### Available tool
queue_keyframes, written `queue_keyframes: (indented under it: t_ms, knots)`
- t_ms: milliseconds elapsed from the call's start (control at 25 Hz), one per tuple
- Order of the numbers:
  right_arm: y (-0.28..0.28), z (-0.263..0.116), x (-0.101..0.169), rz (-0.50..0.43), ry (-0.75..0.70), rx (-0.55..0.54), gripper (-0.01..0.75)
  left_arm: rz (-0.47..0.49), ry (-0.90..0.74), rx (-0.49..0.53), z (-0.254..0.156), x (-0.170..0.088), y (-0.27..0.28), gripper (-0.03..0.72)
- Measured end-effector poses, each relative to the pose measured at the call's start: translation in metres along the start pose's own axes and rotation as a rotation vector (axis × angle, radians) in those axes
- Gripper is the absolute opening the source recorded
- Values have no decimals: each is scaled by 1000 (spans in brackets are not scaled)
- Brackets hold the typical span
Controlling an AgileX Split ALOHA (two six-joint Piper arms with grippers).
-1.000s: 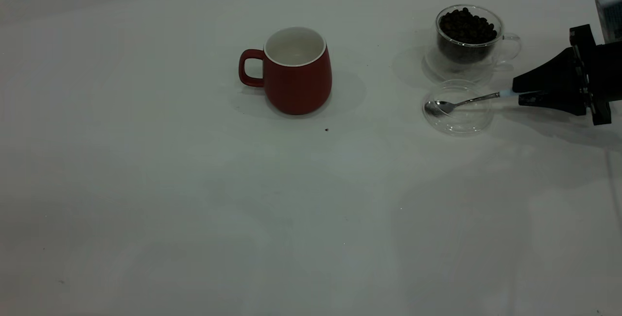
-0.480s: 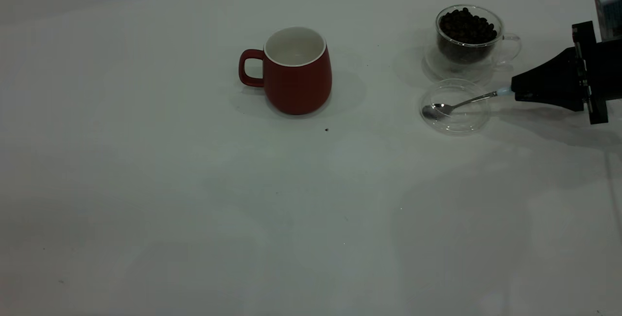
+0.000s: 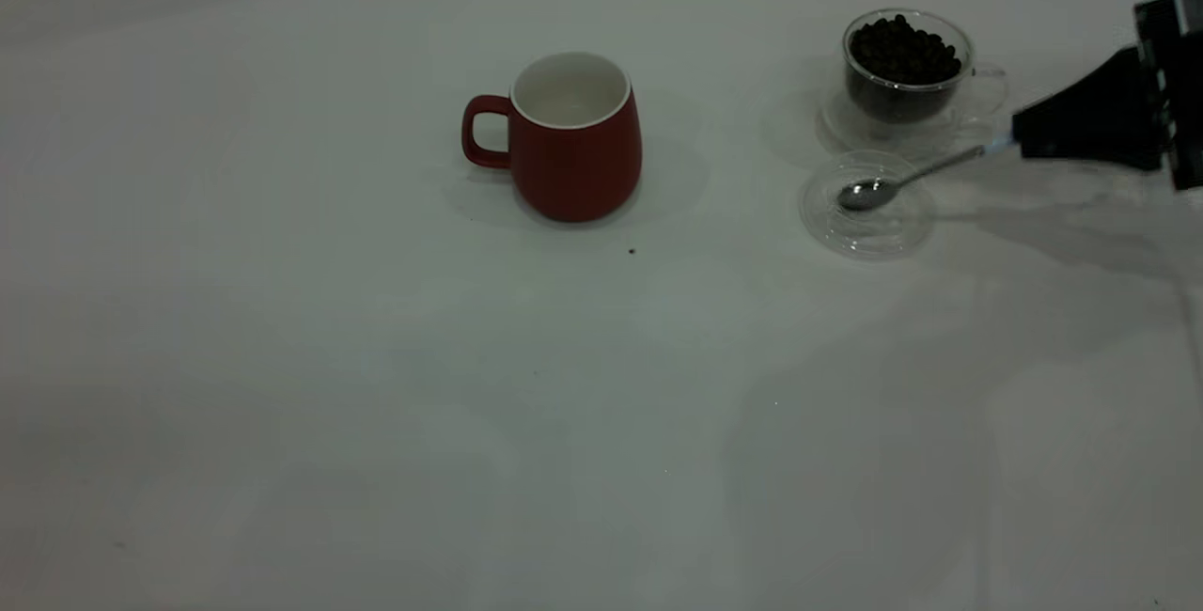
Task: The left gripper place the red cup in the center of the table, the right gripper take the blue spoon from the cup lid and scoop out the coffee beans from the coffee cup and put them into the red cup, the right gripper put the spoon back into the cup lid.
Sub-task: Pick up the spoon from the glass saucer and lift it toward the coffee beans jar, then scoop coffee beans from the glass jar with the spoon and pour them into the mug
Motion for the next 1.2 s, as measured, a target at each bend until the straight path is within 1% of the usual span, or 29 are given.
queue_keyframes:
  t_ms: [80, 240, 360, 440, 560, 640, 840, 1000, 1200]
  knots:
    - [10, 5, 10, -3, 27, 0, 108, 0, 0, 0, 0, 0, 0, 587]
    - [30, 19, 41, 33, 107, -18, 105, 0, 0, 0, 0, 0, 0, 587]
    - [44, 35, 61, 40, 128, -107, 105, 0, 0, 0, 0, 0, 0, 587]
    - [50, 51, 65, 25, 124, -169, 105, 0, 0, 0, 0, 0, 0, 587]
    - [56, 75, 63, -26, 100, -224, 105, 0, 0, 0, 0, 0, 0, 587]
    - [56, 84, 60, -61, 103, -215, 105, 0, 0, 0, 0, 0, 0, 587]
    - [50, 91, 43, -117, 60, -197, 105, 0, 0, 0, 0, 0, 0, 587]
    - [40, 85, 28, -117, 10, -175, 105, 0, 0, 0, 0, 0, 0, 587]
    - [27, 79, 20, -109, -20, -151, 105, 0, 0, 0, 0, 0, 0, 587]
Point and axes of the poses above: a point on each arm's last joint axis where the gripper is mounted, y pointing back along that axis away from the gripper, x along the wrist's bending axis when the last joint is at zero, z = x × y, the point moved 2 cm from there along -y, pointing out along that axis toward the gripper, and after that the axes turned 3 degrees about y, right-handed, at the moved point
